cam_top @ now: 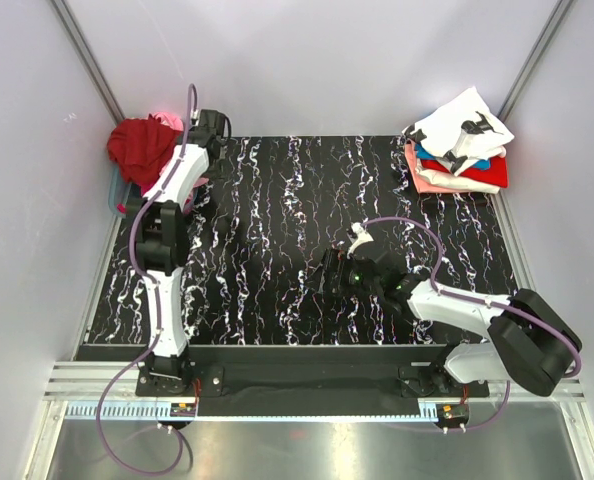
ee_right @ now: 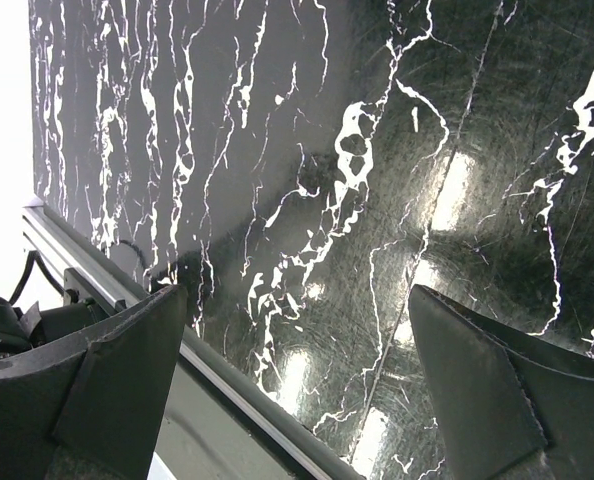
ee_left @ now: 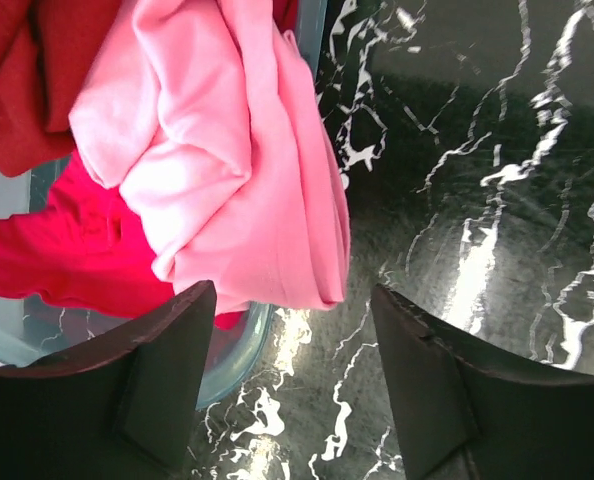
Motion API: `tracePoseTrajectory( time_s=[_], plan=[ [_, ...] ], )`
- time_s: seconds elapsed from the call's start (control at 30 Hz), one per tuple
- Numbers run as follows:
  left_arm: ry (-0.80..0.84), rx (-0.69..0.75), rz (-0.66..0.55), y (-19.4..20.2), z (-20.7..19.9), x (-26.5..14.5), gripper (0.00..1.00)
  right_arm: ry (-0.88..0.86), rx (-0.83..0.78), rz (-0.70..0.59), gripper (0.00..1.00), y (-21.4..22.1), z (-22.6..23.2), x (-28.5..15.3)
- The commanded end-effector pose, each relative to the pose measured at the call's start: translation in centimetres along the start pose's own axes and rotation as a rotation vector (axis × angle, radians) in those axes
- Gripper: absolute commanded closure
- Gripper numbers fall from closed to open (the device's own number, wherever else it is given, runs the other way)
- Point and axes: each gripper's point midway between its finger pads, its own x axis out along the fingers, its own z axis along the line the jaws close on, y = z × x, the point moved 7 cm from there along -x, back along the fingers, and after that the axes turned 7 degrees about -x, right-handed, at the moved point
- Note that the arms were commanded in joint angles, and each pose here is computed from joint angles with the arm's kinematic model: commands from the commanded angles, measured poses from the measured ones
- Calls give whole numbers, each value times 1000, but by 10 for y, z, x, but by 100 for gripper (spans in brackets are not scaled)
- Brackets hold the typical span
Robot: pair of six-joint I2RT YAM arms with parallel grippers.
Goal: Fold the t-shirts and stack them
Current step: Grab the tshirt from the pile
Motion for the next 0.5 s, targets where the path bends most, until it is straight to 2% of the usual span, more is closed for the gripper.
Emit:
tracePoseTrajectory(
  time_s=[0.0,0.13,0.17,0.23,0.27,0.3,0.43,0.47],
  plan=[
    [-56,3,-26,-9,6,5,32,-51,-28,-33,0,-12,15,2],
    [-72,11,-13,-6,7,14,31,-52,-29,-29,0,-12,15,3],
    [-71,6,-10,-6,8,16,38,-51,-29,-28,0,-11,15,3],
    [-67,-3,-19,-9,8,16,58,-51,-29,-26,0,-12,15,4],
    [-47,-7,-21,-12,7,14,86,-51,-29,-26,0,-12,15,4],
    [-37,-11,-30,-17,7,11,100,-50,-26,-27,0,-12,15,4],
    [14,-91,-157,-62,16,-37,100,-46,-24,-15,0,-11,14,7],
    [38,-126,-217,-78,24,-64,100,-48,-24,-13,0,-11,15,8]
  ],
)
